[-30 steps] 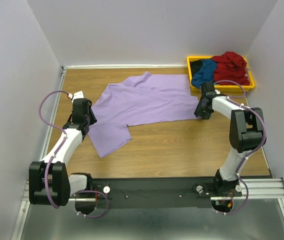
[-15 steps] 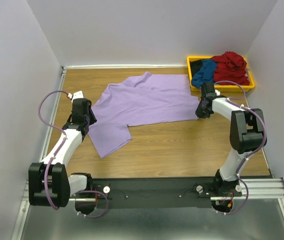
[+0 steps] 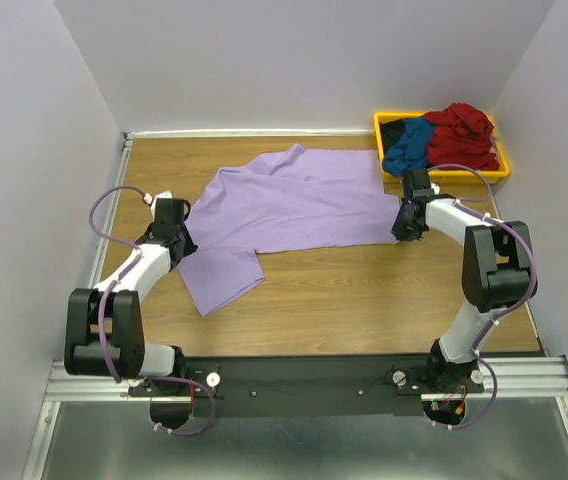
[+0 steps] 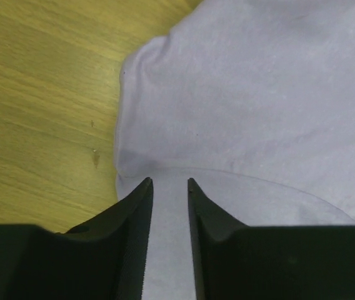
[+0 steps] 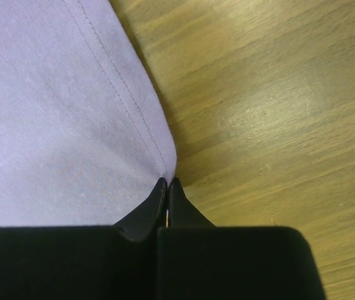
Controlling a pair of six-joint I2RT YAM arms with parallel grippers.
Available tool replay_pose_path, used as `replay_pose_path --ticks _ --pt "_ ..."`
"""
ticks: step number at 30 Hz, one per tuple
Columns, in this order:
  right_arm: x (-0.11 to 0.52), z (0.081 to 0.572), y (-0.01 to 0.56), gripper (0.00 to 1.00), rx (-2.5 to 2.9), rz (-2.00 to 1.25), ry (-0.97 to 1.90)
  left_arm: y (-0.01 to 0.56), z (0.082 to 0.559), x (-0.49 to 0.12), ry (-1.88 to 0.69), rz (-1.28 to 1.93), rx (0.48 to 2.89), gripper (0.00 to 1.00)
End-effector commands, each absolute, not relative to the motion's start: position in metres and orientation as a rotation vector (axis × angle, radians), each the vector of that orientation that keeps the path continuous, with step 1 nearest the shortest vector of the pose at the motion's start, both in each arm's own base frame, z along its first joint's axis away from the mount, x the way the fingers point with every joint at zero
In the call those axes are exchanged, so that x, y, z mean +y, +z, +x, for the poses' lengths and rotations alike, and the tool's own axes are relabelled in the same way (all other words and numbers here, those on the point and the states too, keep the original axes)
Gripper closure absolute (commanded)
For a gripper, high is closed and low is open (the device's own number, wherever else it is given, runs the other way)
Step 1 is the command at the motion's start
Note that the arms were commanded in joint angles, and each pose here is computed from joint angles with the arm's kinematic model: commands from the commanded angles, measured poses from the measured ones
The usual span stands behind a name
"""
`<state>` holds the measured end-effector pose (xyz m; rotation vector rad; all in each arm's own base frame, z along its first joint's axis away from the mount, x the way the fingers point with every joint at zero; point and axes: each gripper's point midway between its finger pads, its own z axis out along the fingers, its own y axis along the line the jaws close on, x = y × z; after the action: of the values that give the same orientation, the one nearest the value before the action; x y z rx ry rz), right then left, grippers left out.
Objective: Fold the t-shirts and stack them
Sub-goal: Flatten the tshirt out
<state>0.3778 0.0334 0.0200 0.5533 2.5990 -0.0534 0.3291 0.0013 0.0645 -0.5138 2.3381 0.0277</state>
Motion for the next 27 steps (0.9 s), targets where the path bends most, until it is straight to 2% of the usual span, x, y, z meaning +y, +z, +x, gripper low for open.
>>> replay_pose_path --ticks 1,3,11,20,24,27 --pt "0.040 0.360 0.022 0.99 2.654 0.513 -0.034 0.055 0.338 0.008 0.079 -0.549 2.361 0.69" --pt "0.041 0.361 0.024 0.99 2.652 0.501 -0.027 0.049 0.343 0.010 0.104 -0.543 2.382 0.72" --pt "0.041 0.364 0.024 0.99 2.649 0.508 -0.033 0.027 0.369 0.016 0.183 -0.514 2.445 0.72" --pt "0.041 0.389 0.026 0.99 2.616 0.533 -0.039 0.021 0.427 0.039 0.269 -0.530 2.443 0.72" --pt "0.050 0.402 0.033 0.99 2.599 0.524 0.019 0.033 0.448 0.036 0.240 -0.532 2.406 0.72" --pt "0.053 0.404 0.041 0.99 2.586 0.517 0.050 0.057 0.439 0.039 0.239 -0.570 2.351 0.71"
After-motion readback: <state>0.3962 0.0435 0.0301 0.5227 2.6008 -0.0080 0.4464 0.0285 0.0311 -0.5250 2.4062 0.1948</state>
